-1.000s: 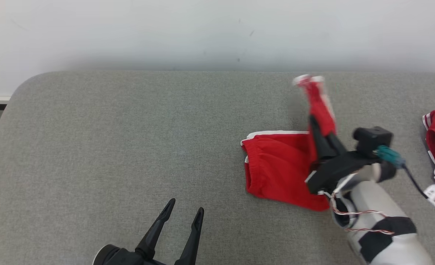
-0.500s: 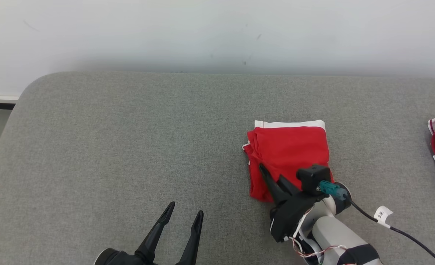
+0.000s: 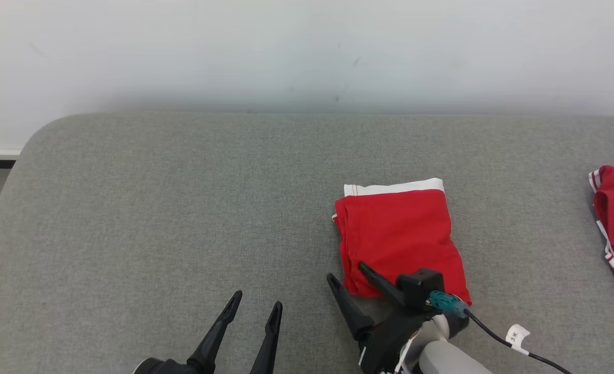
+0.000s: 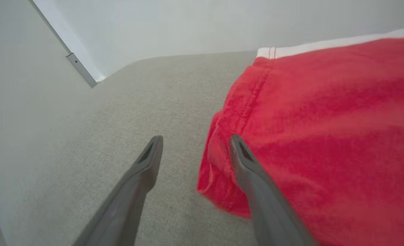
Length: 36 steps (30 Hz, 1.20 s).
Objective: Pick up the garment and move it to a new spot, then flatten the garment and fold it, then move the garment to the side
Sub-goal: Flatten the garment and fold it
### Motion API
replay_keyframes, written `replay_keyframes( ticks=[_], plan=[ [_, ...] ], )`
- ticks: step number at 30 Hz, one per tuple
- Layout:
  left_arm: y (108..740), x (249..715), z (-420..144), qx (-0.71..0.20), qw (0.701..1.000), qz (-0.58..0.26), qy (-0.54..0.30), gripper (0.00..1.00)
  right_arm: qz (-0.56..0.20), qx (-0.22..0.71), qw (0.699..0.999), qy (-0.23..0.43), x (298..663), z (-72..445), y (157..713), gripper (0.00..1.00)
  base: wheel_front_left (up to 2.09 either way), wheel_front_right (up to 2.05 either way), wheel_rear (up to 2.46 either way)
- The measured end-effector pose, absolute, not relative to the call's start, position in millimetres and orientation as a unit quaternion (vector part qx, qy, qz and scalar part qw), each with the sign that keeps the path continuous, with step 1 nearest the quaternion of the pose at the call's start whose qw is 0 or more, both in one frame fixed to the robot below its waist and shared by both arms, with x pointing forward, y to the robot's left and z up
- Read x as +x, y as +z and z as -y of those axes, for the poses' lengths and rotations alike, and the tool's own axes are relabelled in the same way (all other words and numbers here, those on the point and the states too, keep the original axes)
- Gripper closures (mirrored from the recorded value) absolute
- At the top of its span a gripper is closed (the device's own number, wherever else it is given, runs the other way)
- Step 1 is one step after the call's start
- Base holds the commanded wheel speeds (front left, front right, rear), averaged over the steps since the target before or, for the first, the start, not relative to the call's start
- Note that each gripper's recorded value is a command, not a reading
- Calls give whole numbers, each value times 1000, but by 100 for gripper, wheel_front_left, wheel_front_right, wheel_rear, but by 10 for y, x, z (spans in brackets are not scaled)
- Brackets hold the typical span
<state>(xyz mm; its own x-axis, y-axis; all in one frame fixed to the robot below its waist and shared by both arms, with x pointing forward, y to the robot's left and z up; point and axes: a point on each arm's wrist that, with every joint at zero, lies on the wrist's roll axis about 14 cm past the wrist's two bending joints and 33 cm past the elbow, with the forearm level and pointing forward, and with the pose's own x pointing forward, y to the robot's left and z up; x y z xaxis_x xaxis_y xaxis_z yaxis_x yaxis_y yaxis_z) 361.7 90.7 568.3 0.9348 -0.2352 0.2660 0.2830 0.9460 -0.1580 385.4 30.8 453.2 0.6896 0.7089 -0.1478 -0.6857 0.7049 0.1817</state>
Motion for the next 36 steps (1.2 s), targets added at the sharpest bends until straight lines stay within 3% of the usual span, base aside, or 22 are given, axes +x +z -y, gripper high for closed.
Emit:
replay_keyframes(
  ticks=[5,17,25,36],
  plan=[
    [5684,3586,-905,-99,979,123,-128,0,-57,63,927,366,3968,-179,4836,0,0,0,0],
    [5781,3507,-1030,-83,981,141,-100,0,46,44,968,244,4105,713,5360,0,0,0,0],
    [5830,3497,-1345,-83,984,152,-49,0,74,8,981,182,3813,1163,5397,0,0,0,0],
    [5738,3290,-1520,-53,987,146,-45,0,66,6,985,162,3310,1302,5256,0,0,0,0]
  ],
)
